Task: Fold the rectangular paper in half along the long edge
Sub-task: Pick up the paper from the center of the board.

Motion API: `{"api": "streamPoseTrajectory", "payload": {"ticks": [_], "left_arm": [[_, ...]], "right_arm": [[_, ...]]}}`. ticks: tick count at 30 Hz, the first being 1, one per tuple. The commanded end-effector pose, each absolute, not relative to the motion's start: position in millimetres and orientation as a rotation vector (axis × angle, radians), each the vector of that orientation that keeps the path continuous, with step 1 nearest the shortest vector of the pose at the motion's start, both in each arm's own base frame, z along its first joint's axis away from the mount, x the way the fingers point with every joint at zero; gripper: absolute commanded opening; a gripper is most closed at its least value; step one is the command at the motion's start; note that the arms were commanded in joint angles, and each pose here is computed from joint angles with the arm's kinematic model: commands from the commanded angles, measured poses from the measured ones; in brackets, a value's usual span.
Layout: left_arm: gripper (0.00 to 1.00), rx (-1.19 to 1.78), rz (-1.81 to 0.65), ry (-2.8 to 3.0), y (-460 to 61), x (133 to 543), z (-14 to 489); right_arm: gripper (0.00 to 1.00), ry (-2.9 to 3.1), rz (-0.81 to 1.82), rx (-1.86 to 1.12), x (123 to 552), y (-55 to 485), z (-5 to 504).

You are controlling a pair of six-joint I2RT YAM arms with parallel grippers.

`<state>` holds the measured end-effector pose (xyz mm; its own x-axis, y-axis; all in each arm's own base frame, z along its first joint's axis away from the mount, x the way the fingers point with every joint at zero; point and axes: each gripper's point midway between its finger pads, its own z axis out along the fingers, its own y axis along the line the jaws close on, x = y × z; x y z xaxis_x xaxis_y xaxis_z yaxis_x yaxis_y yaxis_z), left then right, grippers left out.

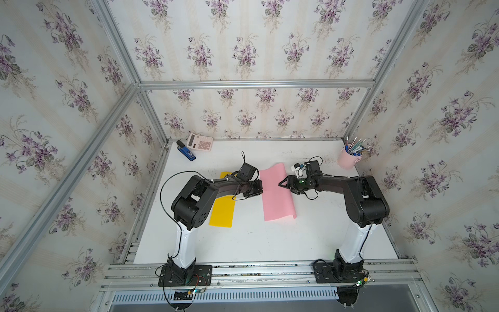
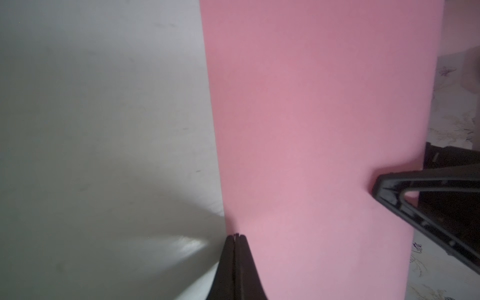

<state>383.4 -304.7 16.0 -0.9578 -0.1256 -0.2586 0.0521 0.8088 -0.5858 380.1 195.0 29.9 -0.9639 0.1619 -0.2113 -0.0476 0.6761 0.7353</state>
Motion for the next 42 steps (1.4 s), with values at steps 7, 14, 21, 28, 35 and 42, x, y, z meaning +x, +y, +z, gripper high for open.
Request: {"api": "streamPoseTrajectory", "payload": {"ticks": [7,14,21,28,35,42], "left_arm": [[0.00,-0.039,-0.961,2.704,-313,382,12],[0.00,-0.026,-1.006,2.681,-320,385,15],[0.00,-0.017,-1.031,2.669,-324,387,16],[0.00,-0.001,-1.072,2.643,-329,388,21],[0.00,0.014,-1.131,2.612,-336,388,24],[0.00,0.028,-1.177,2.583,-341,389,28]], "right_arm": [[0.58,2.676,1.155,0.110,375,199,22],[0.58,2.680,1.162,0.095,373,204,22],[0.58,2.662,1.202,0.102,373,210,24],[0.58,2.651,1.224,0.102,375,216,25],[0.58,2.636,1.267,0.112,376,220,24],[0.57,2.615,1.320,0.104,373,227,28]]}}
